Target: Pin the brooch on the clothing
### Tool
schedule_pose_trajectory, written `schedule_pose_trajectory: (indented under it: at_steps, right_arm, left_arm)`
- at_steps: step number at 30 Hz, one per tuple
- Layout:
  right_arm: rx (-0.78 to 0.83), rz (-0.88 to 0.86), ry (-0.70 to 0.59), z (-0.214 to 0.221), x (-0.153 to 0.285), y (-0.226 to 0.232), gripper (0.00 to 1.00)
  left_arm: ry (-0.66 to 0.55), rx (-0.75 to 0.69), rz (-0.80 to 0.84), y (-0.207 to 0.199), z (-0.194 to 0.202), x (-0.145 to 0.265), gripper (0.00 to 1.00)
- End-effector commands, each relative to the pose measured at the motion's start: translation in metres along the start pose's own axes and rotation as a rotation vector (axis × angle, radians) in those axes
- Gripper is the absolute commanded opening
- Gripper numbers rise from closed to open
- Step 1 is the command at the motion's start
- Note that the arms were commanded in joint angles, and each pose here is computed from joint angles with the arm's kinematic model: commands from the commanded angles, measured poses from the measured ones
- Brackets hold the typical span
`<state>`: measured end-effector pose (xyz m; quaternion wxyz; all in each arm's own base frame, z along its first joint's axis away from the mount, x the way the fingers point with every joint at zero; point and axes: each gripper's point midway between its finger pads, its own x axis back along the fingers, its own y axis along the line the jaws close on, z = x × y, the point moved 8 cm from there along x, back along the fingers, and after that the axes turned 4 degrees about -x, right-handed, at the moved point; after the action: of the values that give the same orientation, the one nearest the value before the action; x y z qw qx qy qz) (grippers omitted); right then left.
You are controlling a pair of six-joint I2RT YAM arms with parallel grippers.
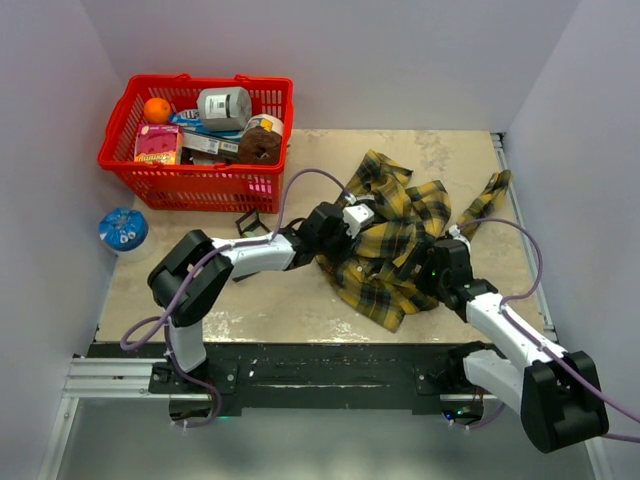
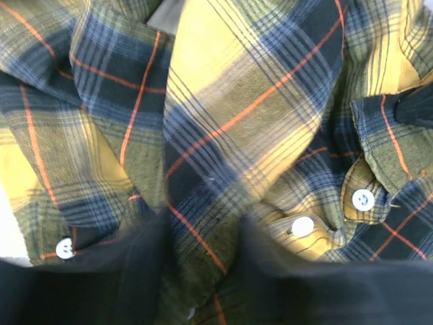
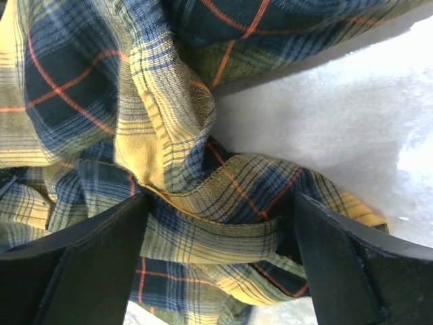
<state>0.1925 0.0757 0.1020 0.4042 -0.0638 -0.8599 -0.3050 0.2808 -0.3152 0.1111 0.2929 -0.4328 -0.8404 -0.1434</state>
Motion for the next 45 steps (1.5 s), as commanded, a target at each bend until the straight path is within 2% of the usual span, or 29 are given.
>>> schedule_pose_trajectory:
  at_steps: [1, 2, 4, 6, 7, 12, 13, 18, 20, 21, 22, 24, 25, 28, 30, 31, 34, 38, 45]
  right_arm:
    - [-0.052, -0.079, -0.047, -0.007, -0.004, 0.013, 0.84]
    - [-0.053, -0.083, -0.052, -0.008, -0.005, 0.013, 0.78]
    - [-0.049, -0.101, -0.059, -0.010, -0.006, 0.016, 0.68]
    - [-0.046, -0.118, -0.069, -0.012, -0.007, 0.019, 0.61]
    - [-0.040, -0.121, -0.070, -0.013, -0.008, 0.020, 0.54]
    - [-0.019, -0.129, -0.105, -0.023, -0.005, 0.027, 0.37]
    - [-0.010, -0.135, -0.124, -0.028, -0.002, 0.030, 0.30]
    - [0.023, -0.086, -0.219, -0.048, 0.011, 0.034, 0.14]
    - [0.043, -0.088, -0.262, -0.057, 0.021, 0.039, 0.10]
    - [0.055, -0.061, -0.292, -0.064, 0.026, 0.039, 0.09]
    - [0.061, -0.054, -0.307, -0.066, 0.030, 0.039, 0.08]
    - [0.076, -0.021, -0.352, -0.072, 0.040, 0.036, 0.05]
    - [0.078, -0.016, -0.372, -0.076, 0.044, 0.037, 0.04]
    - [0.087, -0.003, -0.416, -0.081, 0.057, 0.035, 0.03]
    - [0.091, -0.003, -0.429, -0.081, 0.061, 0.034, 0.02]
    - [0.092, 0.000, -0.433, -0.081, 0.063, 0.033, 0.02]
    - [0.094, 0.003, -0.430, -0.080, 0.065, 0.032, 0.01]
    - [0.097, 0.004, -0.422, -0.079, 0.066, 0.031, 0.00]
    - [0.111, 0.017, -0.449, -0.084, 0.073, 0.031, 0.00]
  left_arm:
    - [-0.044, 0.007, -0.003, 0.000, -0.006, 0.006, 0.16]
    - [-0.047, 0.015, -0.002, -0.002, -0.004, 0.007, 0.05]
    - [-0.069, 0.050, 0.012, -0.005, 0.001, 0.013, 0.00]
    - [-0.095, 0.082, 0.039, -0.010, 0.008, 0.020, 0.00]
    - [-0.106, 0.130, 0.054, -0.014, 0.010, 0.022, 0.00]
    - [-0.199, 0.312, 0.156, -0.045, 0.025, 0.043, 0.00]
    - [-0.210, 0.326, 0.168, -0.051, 0.025, 0.045, 0.00]
    - [-0.268, 0.284, 0.276, -0.113, 0.007, 0.058, 0.00]
    - [-0.302, 0.268, 0.306, -0.123, -0.008, 0.066, 0.09]
    - [-0.309, 0.257, 0.293, -0.121, -0.011, 0.069, 0.17]
    - [-0.352, 0.249, 0.259, -0.117, -0.023, 0.079, 0.39]
    - [-0.377, 0.177, 0.186, -0.108, -0.039, 0.089, 0.59]
    - [-0.399, 0.149, 0.152, -0.103, -0.049, 0.096, 0.72]
    - [-0.421, 0.090, -0.055, -0.067, -0.077, 0.106, 0.86]
    - [-0.387, 0.080, -0.113, -0.045, -0.079, 0.105, 0.92]
    - [-0.382, 0.097, -0.140, -0.025, -0.082, 0.102, 0.94]
    - [-0.322, 0.095, -0.204, 0.002, -0.080, 0.089, 0.97]
    - [-0.237, 0.029, -0.221, 0.011, -0.074, 0.062, 0.99]
    - [-0.119, 0.024, -0.201, 0.015, -0.051, 0.014, 0.97]
